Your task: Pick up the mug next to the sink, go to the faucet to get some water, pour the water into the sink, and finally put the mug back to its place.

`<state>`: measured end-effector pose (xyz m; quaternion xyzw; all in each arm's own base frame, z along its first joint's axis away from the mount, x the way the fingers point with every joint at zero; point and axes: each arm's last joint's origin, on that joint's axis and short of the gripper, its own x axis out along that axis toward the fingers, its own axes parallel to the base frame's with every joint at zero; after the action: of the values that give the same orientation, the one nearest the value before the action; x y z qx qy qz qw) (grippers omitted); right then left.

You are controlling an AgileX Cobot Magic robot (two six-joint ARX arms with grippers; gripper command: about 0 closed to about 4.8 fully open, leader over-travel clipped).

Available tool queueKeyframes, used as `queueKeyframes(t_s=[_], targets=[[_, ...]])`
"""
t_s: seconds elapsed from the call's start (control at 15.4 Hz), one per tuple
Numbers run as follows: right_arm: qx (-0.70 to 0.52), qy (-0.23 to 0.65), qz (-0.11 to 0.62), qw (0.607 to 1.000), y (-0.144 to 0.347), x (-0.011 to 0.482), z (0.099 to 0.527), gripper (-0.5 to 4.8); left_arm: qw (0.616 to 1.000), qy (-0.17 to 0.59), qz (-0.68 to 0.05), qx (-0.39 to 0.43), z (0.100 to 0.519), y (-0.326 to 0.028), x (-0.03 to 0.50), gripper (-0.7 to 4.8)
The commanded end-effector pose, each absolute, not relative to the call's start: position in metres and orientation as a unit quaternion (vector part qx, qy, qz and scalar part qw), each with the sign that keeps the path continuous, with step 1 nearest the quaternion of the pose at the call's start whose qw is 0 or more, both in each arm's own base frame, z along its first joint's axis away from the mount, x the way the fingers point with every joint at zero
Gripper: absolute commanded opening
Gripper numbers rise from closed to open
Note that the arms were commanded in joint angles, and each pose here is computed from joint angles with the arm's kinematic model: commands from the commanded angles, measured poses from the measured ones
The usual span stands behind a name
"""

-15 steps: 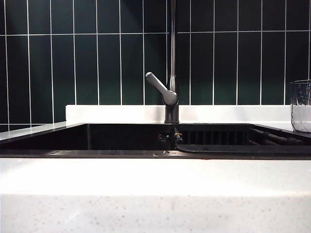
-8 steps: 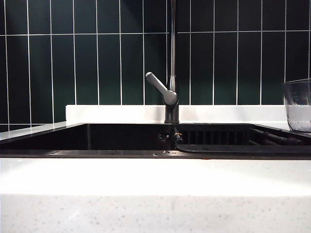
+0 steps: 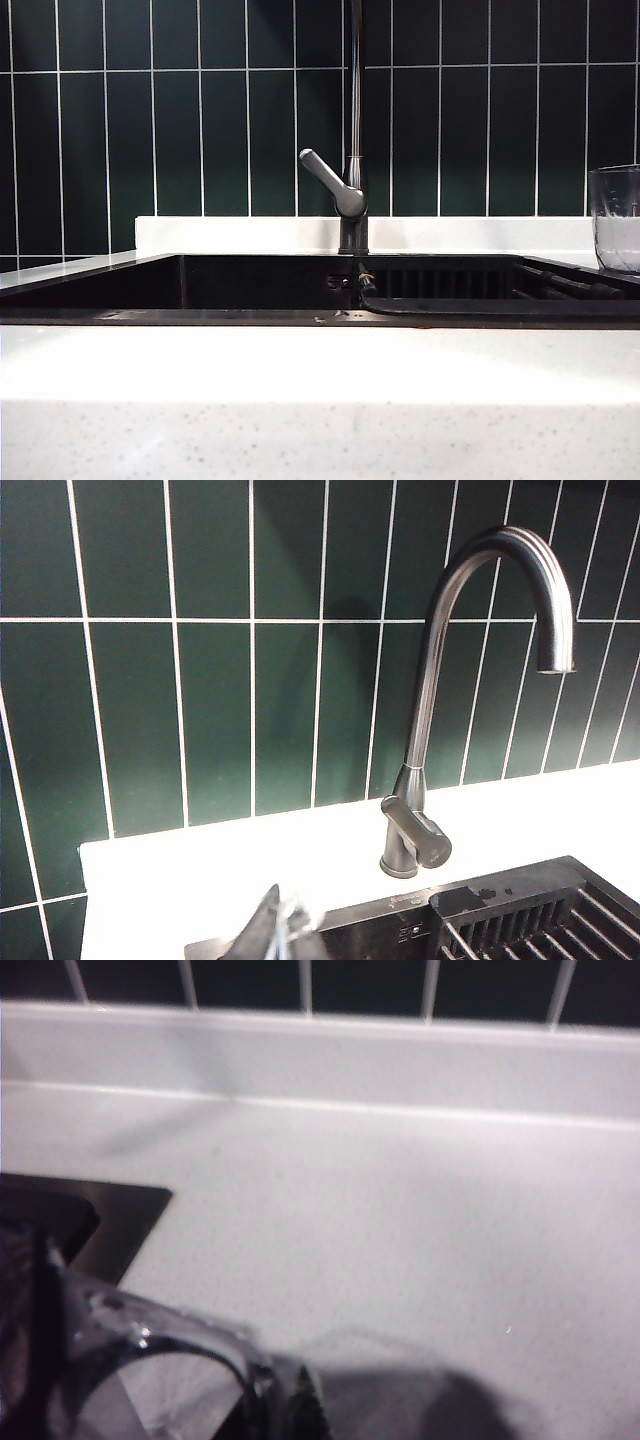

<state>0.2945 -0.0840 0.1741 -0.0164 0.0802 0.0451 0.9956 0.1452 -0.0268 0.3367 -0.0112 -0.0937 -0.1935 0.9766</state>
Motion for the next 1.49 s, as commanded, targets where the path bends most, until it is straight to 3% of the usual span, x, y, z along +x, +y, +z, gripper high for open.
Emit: queueKeyframes(t_s=[0.06,0.26,0.71,1.49], targets=[[-0.022,0.078,0.042,0.996,-0.084,0.295,0.175,-0.01,0.976,-0.096,-0.196,-0.01,0.339,-0.027,0.144,-0.06],[-0.024,0.072,0.042,0.996,-0.084,0.294,0.179,-0.01,0.976,-0.094,-0.195,-0.01,0.338,-0.027,0.144,-0.06],[-0.033,-0.035,0.059,0.997,-0.065,0.274,0.244,-0.02,0.976,-0.083,-0.203,-0.011,0.336,-0.027,0.146,-0.06],[-0.012,-0.02,0.211,0.977,0.069,0.307,0.32,-0.02,0.972,-0.064,-0.225,-0.01,0.333,-0.029,0.147,-0.06]])
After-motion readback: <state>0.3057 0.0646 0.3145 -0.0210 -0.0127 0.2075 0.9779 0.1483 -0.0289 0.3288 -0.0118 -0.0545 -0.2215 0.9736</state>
